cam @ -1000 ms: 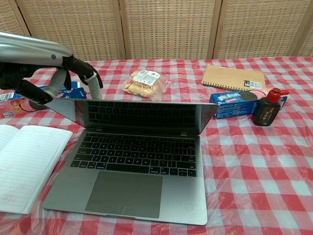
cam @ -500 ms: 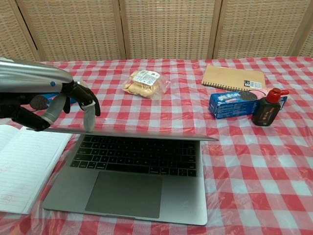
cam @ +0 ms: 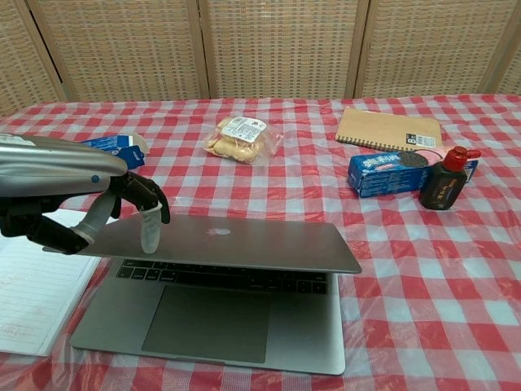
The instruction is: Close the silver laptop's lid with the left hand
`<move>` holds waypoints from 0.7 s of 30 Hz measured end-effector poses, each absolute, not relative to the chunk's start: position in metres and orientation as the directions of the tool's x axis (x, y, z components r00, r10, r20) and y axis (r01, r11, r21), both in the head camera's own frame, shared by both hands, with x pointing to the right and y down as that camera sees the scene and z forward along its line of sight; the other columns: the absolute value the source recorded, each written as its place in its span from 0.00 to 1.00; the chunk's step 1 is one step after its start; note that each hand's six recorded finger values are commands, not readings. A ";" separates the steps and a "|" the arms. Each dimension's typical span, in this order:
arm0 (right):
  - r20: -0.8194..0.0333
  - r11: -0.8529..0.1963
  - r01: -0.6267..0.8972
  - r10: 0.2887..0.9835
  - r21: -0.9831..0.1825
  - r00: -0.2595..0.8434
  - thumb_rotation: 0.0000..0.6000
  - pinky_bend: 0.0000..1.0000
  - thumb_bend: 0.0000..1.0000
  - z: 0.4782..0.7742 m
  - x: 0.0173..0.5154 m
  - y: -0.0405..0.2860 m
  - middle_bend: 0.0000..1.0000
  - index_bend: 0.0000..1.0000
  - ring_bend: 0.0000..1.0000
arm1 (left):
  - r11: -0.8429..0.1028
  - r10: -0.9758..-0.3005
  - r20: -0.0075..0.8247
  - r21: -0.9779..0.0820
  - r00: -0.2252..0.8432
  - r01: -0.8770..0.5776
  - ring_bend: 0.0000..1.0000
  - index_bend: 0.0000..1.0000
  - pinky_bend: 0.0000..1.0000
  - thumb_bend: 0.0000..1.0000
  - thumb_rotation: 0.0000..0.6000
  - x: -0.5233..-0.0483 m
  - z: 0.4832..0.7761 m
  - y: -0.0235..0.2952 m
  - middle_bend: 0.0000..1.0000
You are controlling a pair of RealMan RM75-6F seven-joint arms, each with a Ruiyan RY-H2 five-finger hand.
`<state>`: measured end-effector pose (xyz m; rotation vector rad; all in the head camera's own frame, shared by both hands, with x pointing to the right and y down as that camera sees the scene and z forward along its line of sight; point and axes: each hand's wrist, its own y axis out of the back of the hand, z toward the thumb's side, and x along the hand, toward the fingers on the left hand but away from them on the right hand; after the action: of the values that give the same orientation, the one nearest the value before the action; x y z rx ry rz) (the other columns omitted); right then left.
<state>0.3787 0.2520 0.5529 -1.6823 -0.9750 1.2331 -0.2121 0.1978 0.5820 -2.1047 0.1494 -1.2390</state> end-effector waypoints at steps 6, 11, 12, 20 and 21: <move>-0.339 -0.370 0.118 0.915 -0.921 0.219 1.00 0.00 0.61 0.553 0.380 0.252 0.00 0.04 0.00 | -0.768 -0.406 0.740 -0.595 0.537 0.239 0.22 0.41 0.30 1.00 1.00 -0.211 0.592 0.204 0.23; -0.339 -0.370 0.120 0.915 -0.921 0.220 1.00 0.00 0.61 0.552 0.380 0.252 0.00 0.04 0.00 | -0.774 -0.386 0.750 -0.580 0.537 0.253 0.22 0.41 0.30 1.00 1.00 -0.208 0.600 0.214 0.23; -0.339 -0.370 0.120 0.915 -0.921 0.220 1.00 0.00 0.61 0.552 0.380 0.252 0.00 0.04 0.00 | -0.775 -0.384 0.752 -0.578 0.536 0.256 0.22 0.41 0.30 1.00 1.00 -0.208 0.602 0.215 0.23; -0.340 -0.371 0.121 0.915 -0.921 0.217 1.00 0.00 0.61 0.552 0.381 0.251 0.00 0.04 0.00 | -0.782 -0.355 0.769 -0.556 0.531 0.281 0.22 0.41 0.29 1.00 1.00 -0.205 0.612 0.228 0.23; -0.340 -0.371 0.122 0.915 -0.921 0.216 1.00 0.00 0.61 0.552 0.381 0.251 0.00 0.04 0.00 | -0.783 -0.352 0.771 -0.553 0.530 0.284 0.22 0.41 0.29 1.00 1.00 -0.205 0.613 0.229 0.23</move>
<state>0.3811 0.2513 0.5516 -1.6839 -0.9812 1.2389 -0.2046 0.2291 0.6130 -2.1215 0.0547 -1.2676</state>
